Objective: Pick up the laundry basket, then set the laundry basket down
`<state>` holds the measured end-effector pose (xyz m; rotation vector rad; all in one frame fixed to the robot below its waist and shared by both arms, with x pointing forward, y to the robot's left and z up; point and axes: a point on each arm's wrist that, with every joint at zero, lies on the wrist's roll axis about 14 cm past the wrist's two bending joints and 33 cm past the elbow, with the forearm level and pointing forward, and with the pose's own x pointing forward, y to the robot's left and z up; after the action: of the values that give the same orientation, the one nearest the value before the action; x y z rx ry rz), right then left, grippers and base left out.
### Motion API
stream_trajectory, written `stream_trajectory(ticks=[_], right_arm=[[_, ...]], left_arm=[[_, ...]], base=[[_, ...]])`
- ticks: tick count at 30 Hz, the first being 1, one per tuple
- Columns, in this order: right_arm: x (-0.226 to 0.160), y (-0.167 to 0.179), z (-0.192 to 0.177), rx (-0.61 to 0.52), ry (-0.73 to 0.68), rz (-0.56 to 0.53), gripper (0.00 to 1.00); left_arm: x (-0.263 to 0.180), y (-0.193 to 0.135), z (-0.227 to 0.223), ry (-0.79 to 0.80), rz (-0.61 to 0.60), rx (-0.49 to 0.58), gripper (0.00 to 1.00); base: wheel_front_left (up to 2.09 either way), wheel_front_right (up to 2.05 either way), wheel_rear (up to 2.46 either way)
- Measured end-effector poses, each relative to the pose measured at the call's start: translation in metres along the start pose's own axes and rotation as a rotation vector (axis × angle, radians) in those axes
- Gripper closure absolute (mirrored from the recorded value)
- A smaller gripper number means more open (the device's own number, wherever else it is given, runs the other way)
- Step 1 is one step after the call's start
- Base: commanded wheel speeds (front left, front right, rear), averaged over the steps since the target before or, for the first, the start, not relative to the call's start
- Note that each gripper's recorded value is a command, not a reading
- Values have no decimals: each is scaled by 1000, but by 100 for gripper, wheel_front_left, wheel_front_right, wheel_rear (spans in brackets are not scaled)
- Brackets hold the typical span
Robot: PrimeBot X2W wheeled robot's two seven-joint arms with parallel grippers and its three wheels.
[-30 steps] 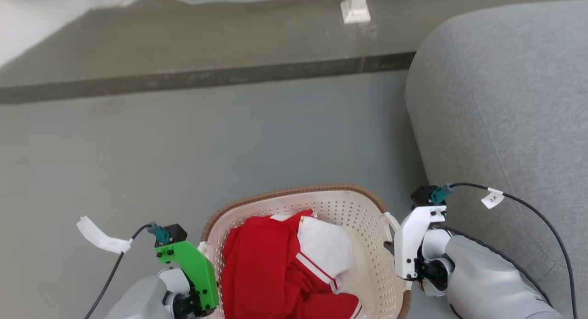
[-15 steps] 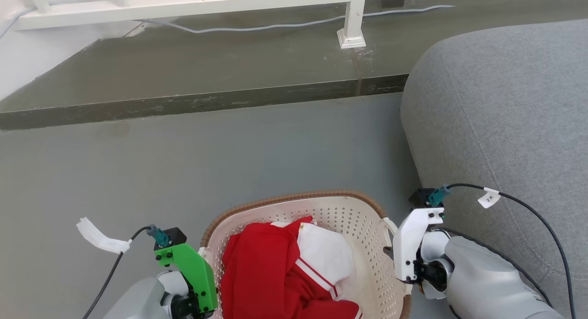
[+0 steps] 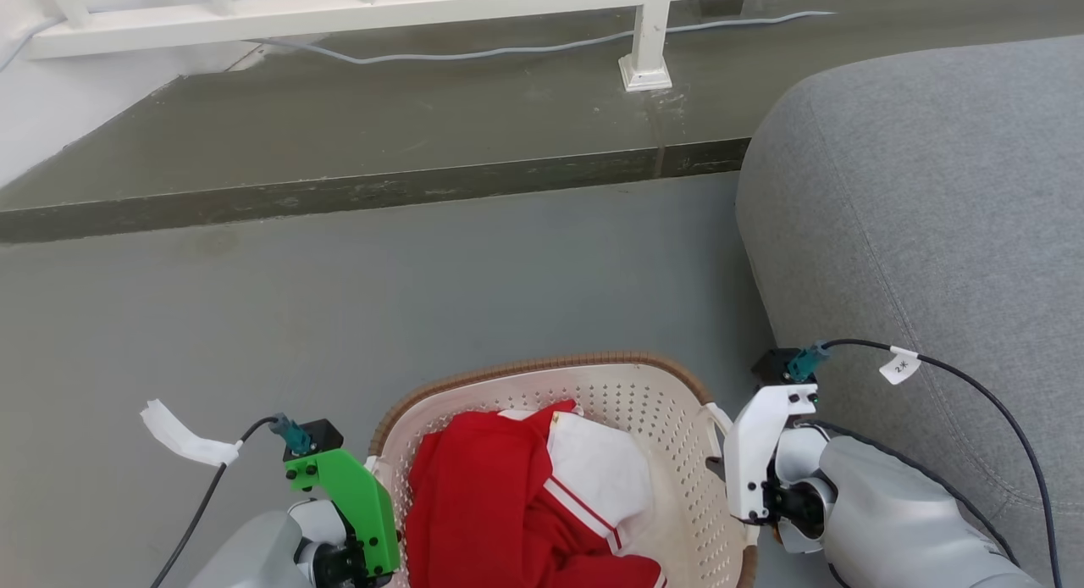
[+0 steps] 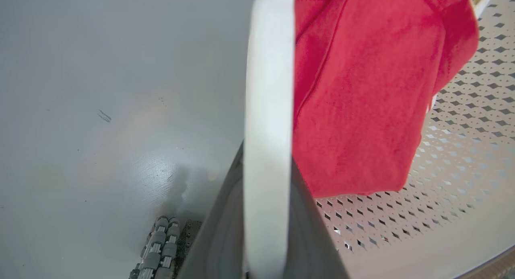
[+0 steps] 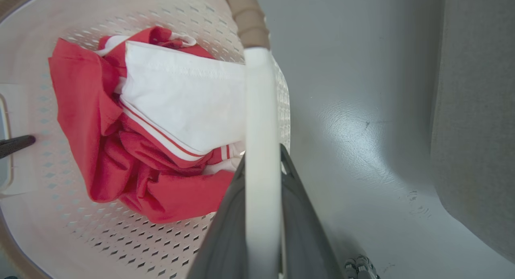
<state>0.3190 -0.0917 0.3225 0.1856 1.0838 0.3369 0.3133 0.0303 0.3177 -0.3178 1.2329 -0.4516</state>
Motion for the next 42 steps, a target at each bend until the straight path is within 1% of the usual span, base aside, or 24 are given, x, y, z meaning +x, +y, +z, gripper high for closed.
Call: stream_trajectory(ticks=[18,23,34,42], right_arm=[[2,-3,-1,4,9,2,100],[5,-7,7,4,-3,1,100],[25,-18,27,7,-33,-1,100],[48,-26,31,26,-31,4,100]], left_arm=[[4,-1,0,6,-14,-13,100],[9,-1,3,-1,-23,-11,100],[26,7,26,-42,-31,-15,100],[47,20,37,-50,-25,-17,100]], base=[[0,0,0],[0,0,0],[0,0,0],[0,0,0]])
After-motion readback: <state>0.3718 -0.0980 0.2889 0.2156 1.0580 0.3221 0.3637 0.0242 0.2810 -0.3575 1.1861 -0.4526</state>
